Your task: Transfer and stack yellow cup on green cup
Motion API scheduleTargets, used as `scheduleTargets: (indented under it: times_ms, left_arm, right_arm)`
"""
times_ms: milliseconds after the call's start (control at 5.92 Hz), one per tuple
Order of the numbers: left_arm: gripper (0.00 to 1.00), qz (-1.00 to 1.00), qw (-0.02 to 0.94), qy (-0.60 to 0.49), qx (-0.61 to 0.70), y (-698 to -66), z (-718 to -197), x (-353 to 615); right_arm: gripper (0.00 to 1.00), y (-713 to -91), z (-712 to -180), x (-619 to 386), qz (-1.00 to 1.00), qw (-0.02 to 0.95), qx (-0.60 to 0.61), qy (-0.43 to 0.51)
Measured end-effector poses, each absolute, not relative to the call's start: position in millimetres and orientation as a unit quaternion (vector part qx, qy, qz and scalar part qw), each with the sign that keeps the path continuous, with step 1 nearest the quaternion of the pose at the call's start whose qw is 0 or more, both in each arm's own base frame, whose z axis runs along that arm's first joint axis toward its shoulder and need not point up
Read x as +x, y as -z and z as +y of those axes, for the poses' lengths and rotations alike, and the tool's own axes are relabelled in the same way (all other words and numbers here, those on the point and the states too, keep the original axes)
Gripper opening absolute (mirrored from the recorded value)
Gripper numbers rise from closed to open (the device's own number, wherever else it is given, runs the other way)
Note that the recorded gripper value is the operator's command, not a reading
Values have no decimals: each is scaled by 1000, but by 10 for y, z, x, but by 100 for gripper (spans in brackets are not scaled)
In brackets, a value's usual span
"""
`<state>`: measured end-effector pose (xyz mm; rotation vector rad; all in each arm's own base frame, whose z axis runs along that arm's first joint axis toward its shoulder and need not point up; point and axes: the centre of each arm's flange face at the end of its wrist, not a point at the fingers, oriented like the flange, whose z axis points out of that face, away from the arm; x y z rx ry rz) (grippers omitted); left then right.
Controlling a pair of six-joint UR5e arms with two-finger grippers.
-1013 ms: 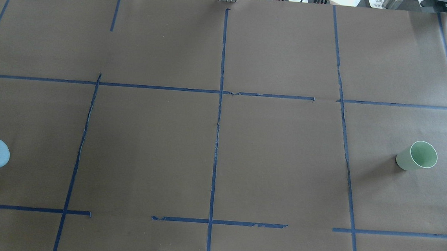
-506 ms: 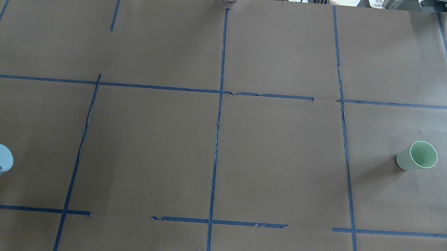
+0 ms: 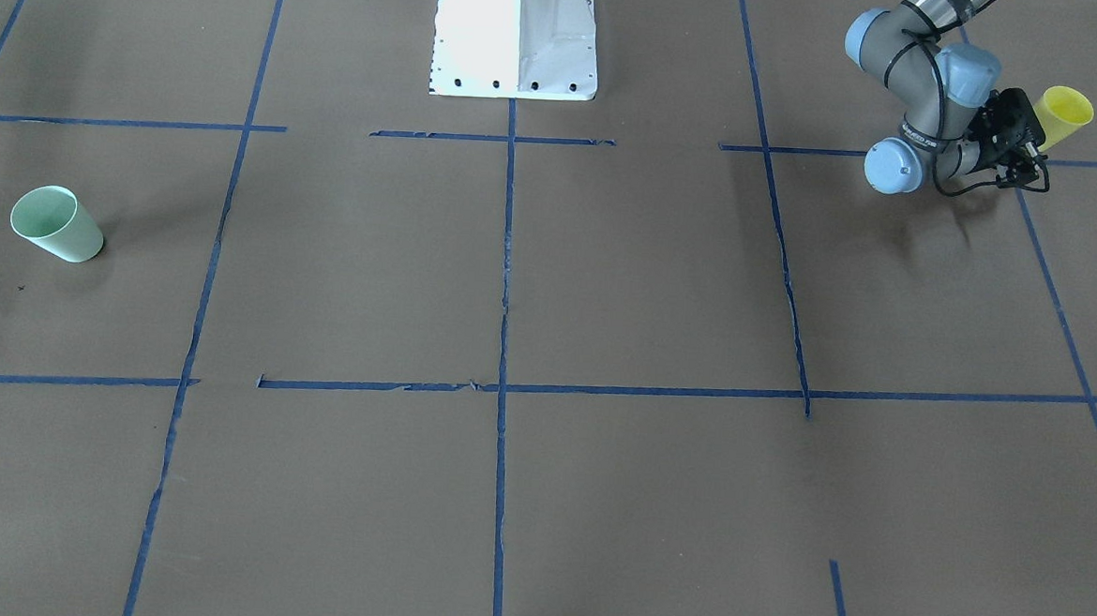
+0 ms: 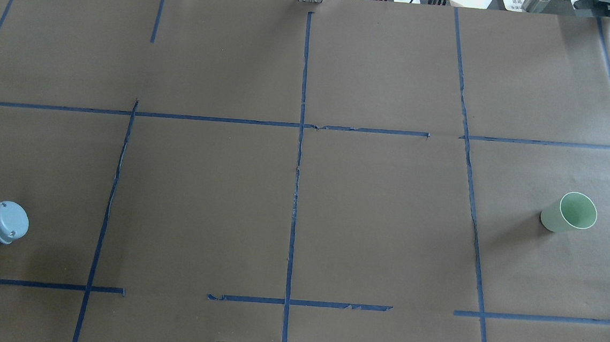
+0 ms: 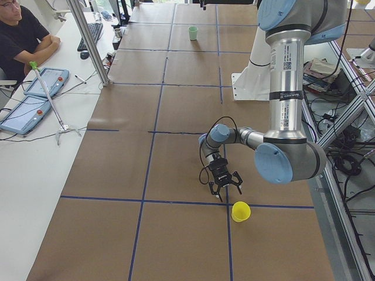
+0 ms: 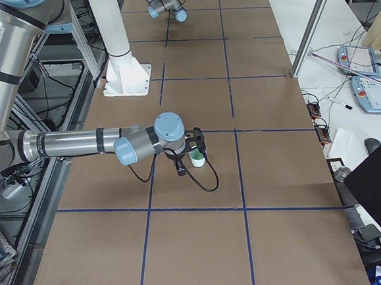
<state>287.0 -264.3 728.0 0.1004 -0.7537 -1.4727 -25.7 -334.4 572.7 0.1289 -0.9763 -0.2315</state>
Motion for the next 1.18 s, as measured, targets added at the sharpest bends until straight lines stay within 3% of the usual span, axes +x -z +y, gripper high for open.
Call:
scheduleTargets:
  times_ms: [844,1013,1182]
  left_arm:
    - [100,-373,641,670,42,-7788,-2508,2747]
    - [88,-378,634,673,46,-7871,-2494,2716]
    - [63,-383,630,673,49,-7940,-2469,2659]
  right_arm:
    - [100,-5699,-3352,-260,-469,874,65,113]
    - [100,-5688,-3355,-261,-469,874,66,113]
    - [100,-5681,-3356,-261,-469,873,67,113]
